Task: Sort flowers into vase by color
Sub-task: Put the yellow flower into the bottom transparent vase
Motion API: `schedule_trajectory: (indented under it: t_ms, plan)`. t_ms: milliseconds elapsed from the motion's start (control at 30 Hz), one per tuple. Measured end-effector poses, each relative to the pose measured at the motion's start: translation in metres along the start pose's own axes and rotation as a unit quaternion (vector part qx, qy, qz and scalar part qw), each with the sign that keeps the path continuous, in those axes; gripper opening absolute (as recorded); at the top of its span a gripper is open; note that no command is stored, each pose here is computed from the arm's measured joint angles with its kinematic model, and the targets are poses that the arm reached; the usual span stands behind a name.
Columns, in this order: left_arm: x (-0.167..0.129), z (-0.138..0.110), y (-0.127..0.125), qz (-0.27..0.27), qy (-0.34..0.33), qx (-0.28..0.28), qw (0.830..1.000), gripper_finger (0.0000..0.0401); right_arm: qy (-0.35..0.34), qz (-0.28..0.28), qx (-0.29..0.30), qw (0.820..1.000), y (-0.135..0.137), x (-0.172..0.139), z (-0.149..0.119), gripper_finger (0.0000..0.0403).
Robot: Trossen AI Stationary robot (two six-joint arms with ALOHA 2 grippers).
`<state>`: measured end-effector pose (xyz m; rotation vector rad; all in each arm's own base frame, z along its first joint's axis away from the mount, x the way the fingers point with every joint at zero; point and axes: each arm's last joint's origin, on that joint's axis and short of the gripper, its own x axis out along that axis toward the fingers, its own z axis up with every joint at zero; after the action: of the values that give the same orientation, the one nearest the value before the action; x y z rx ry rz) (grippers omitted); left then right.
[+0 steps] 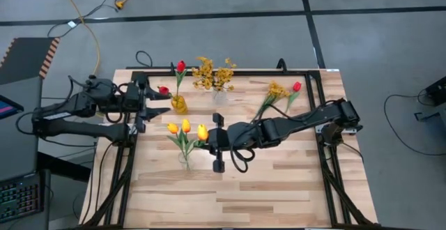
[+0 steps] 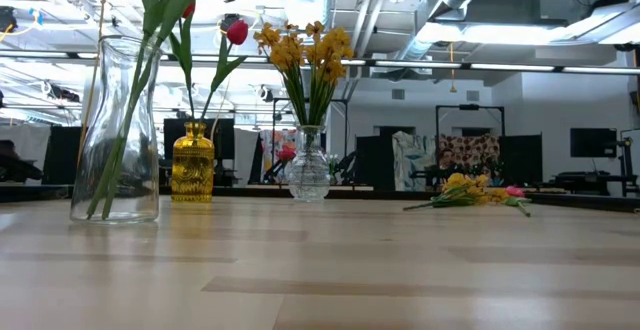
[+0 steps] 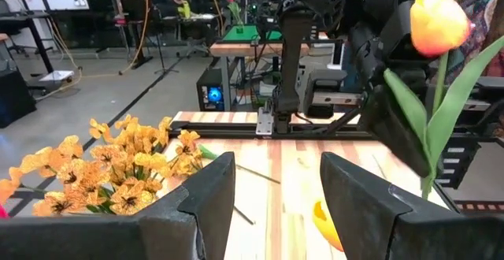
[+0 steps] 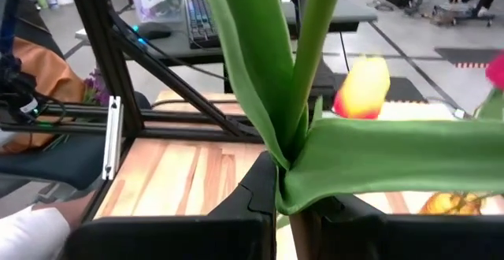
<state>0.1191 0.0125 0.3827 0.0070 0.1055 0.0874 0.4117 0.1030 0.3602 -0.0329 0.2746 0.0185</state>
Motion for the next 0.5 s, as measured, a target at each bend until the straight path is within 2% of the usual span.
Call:
schedule_trajectory:
  t_ms: [500]
  plan:
    - [0.018, -0.004, 0.0, 0.001, 0.028, 0.01, 1.0, 0.0176, 0.001, -0.007, 0.02, 1.0, -0.006, 0.011, -0.013, 0.0043]
